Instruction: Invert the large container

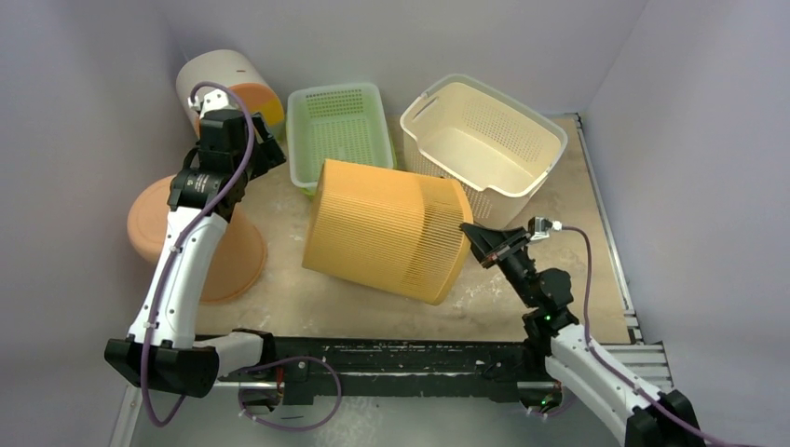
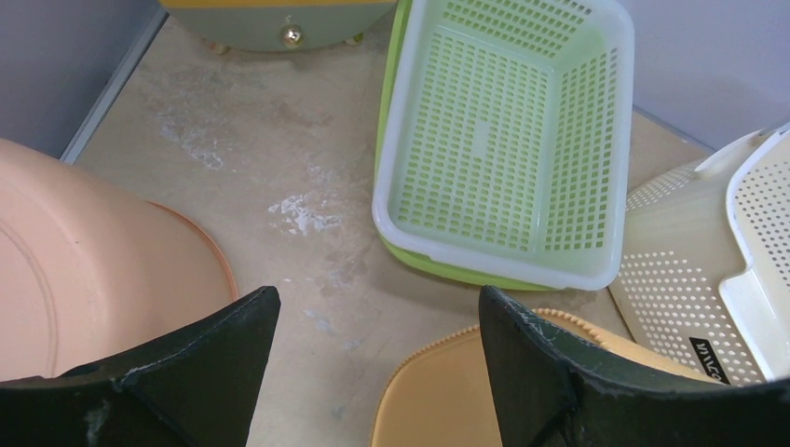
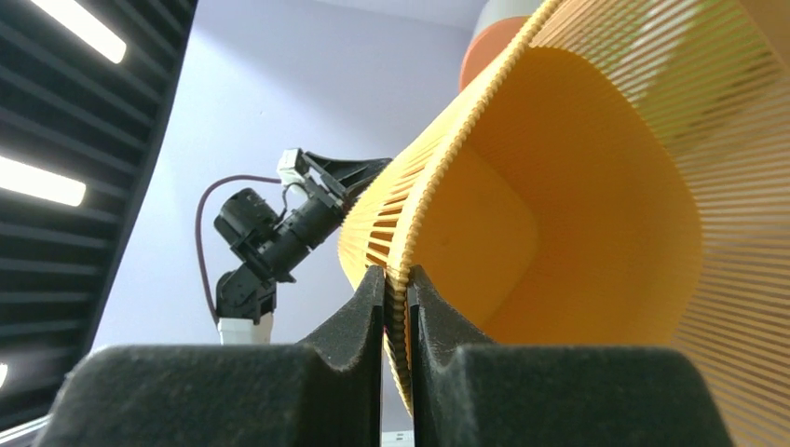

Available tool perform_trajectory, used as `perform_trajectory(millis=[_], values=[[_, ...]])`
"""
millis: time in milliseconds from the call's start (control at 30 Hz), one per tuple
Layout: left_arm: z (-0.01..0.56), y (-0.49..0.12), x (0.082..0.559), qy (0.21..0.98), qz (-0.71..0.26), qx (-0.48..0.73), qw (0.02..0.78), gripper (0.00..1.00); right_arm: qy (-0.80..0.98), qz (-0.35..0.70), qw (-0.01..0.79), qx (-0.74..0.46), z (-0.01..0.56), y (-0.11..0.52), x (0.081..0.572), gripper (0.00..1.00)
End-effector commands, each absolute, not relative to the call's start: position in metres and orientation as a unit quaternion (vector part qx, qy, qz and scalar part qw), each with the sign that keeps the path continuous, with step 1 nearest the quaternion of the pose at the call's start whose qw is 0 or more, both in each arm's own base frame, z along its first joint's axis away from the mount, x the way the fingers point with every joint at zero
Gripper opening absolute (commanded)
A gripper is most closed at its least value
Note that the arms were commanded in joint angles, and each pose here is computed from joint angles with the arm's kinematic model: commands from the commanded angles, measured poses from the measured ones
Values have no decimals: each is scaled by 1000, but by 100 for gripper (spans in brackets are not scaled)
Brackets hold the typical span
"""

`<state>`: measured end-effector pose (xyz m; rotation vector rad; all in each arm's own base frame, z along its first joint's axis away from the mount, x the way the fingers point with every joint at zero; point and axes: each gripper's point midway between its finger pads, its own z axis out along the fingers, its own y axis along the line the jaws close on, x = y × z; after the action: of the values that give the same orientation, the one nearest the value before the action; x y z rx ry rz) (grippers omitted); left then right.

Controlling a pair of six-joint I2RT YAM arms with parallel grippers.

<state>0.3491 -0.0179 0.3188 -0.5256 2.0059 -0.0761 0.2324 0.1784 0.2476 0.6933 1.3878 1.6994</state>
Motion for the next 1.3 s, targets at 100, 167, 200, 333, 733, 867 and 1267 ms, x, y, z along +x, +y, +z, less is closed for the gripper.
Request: perform_trajectory(millis=[100, 167, 200, 333, 733, 867, 1267], values=[[326, -16, 356, 824, -27, -207, 526, 75, 683, 526, 336, 380, 120, 164, 237, 8], [326, -16, 356, 825, -27, -205, 526, 75, 698, 503, 337, 382, 113, 163, 240, 9], [325, -17, 357, 826, -28, -205, 524, 75, 707, 489, 336, 384, 109, 162, 242, 9], [322, -19, 357, 828, -32, -203, 521, 75, 738, 427, 333, 403, 93, 152, 246, 11], [314, -19, 353, 831, -32, -202, 518, 75, 750, 325, 319, 481, 68, 112, 223, 8], [312, -20, 358, 831, -34, -202, 518, 75, 755, 296, 323, 487, 69, 103, 219, 9], [295, -21, 362, 837, -32, -201, 508, 75, 765, 267, 298, 504, 48, 95, 202, 12]])
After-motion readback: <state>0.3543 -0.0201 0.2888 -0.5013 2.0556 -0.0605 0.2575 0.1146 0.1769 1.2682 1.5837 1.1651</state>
